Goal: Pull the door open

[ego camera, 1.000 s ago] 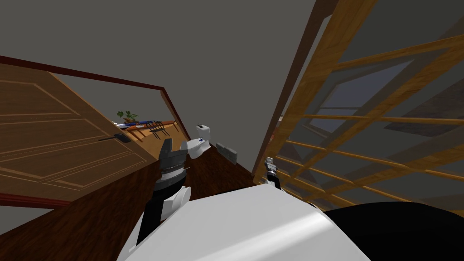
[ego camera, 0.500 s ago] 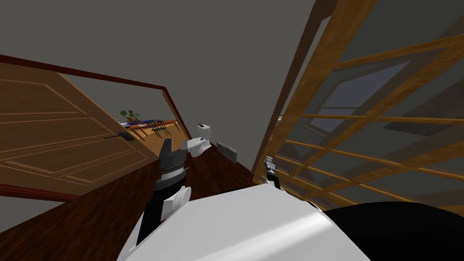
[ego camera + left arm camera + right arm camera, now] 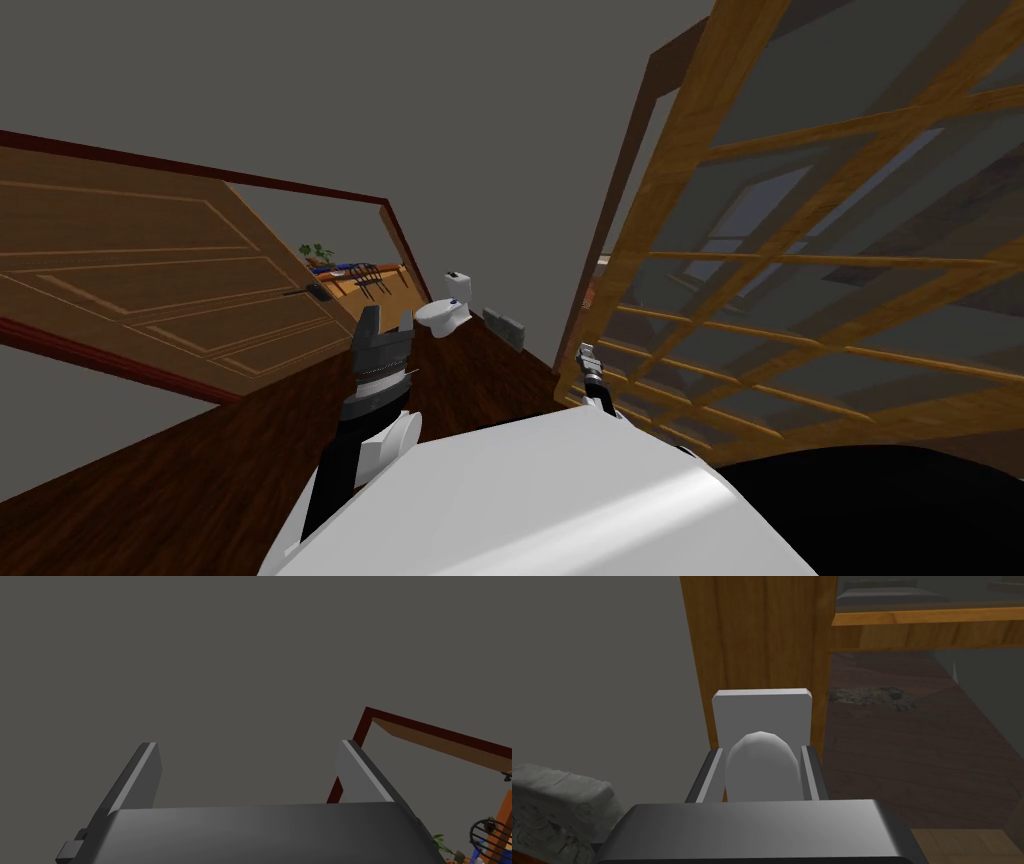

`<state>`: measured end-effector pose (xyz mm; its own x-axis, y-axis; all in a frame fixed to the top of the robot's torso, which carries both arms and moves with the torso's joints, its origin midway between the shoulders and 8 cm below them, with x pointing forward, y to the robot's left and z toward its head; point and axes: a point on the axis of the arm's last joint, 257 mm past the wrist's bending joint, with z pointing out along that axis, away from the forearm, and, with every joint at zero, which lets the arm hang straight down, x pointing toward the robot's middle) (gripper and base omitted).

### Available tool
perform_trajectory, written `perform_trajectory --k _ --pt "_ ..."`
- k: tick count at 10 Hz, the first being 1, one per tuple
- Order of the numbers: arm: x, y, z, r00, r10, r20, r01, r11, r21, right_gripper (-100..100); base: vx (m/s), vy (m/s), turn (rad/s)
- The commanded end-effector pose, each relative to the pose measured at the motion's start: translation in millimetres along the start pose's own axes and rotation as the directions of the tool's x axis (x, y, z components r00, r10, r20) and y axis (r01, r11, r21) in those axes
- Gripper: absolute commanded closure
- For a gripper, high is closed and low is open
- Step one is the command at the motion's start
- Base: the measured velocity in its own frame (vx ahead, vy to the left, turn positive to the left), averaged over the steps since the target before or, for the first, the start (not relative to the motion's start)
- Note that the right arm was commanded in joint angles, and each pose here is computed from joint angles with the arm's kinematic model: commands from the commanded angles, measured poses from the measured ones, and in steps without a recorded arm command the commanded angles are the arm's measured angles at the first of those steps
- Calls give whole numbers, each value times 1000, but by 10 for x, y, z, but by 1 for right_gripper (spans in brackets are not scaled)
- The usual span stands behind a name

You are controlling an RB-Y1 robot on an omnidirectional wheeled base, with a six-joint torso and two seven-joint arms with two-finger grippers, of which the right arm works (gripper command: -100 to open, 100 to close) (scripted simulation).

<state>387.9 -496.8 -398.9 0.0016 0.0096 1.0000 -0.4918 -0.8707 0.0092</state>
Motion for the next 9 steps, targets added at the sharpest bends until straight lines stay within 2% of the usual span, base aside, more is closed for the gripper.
perform_trajectory --k 1,3,4,6,9 --pt "-9 -127 13 1000 7 2 -7 999 37 100 -271 -24 75" --pt "-27 -133 -2 1000 5 9 -5 999 35 100 -127 15 32" --pt "-39 -217 -20 1000 6 11 -7 998 65 100 -163 0 58" --pt "-29 -291 -25 1000 6 8 -7 996 94 100 -226 -14 67" --pt "-12 -457 -46 1000 8 4 -8 988 157 100 -252 -3 69"
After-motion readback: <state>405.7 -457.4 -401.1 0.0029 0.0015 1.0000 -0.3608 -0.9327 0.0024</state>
